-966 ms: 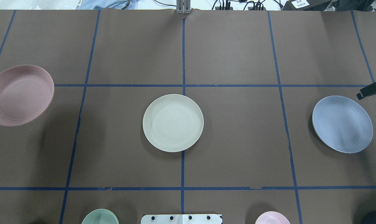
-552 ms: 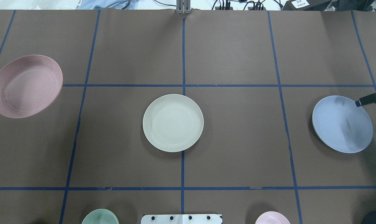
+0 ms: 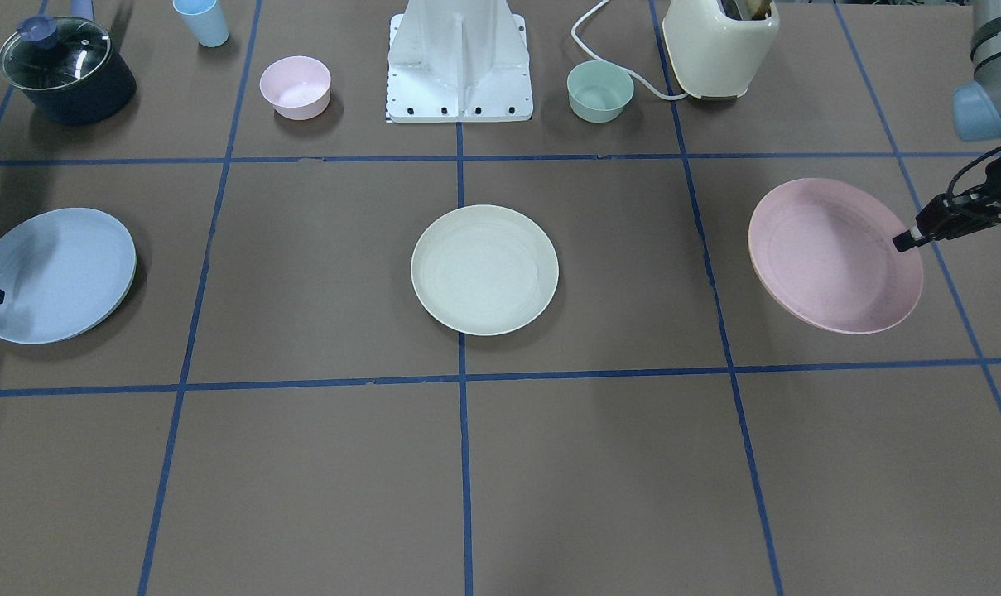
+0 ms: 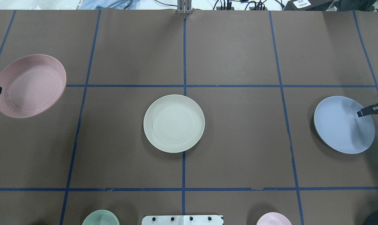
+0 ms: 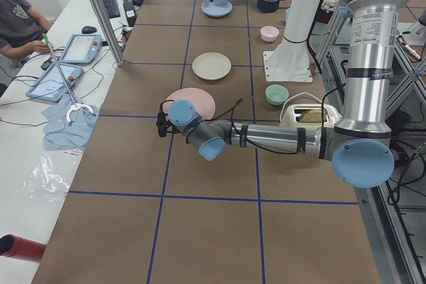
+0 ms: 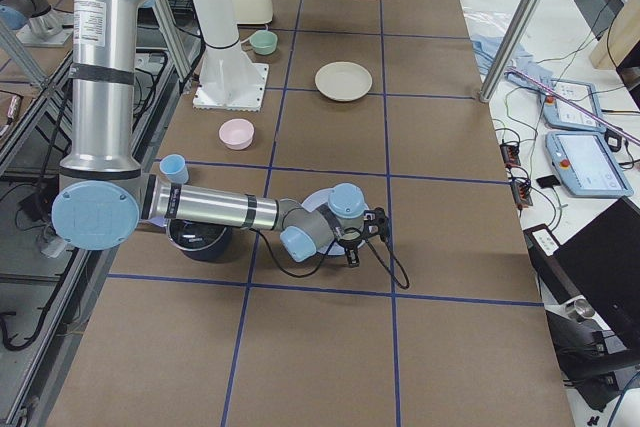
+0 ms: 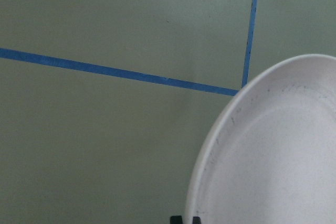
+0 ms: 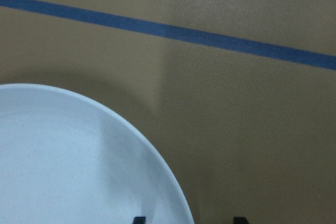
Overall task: Stack three plates with pink and blue
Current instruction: 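Carry the pink plate with the left gripper onto the cream plate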
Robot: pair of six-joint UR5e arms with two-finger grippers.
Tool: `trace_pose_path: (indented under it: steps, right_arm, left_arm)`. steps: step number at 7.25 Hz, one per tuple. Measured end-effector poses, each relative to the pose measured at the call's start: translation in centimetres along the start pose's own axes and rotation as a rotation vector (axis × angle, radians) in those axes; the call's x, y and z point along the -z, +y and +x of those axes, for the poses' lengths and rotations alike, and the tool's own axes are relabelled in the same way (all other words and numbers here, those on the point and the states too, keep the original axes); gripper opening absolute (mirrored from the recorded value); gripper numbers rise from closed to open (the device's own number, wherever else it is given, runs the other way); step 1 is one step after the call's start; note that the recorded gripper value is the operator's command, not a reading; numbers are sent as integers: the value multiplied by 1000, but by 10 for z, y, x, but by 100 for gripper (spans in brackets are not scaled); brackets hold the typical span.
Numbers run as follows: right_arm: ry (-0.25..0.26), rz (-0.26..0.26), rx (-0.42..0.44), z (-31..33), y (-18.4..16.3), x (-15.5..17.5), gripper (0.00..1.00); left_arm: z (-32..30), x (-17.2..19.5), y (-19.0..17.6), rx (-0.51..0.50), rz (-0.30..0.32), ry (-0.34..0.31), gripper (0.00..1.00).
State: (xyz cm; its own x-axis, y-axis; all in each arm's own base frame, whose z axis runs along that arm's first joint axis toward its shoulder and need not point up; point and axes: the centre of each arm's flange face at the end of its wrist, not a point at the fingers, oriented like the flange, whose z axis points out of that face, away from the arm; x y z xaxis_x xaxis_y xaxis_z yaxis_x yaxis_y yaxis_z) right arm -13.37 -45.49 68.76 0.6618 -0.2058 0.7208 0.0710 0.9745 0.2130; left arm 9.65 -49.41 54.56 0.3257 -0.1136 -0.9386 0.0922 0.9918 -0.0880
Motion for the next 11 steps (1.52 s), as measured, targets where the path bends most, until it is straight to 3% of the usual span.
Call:
trace_pose_path:
  steps: [4, 8, 11]
  right_arm:
    - [-28, -10, 1, -4, 2, 2, 0]
    - [-188, -3, -67, -22, -14, 42, 0]
    - [-267, 15, -108, -43, -31, 74, 0]
  left_arm:
    - [17, -13, 0, 11, -15, 0, 0]
    - [178, -112, 29, 123, -50, 10, 0]
    - [301, -201, 71, 188, -61, 52, 0]
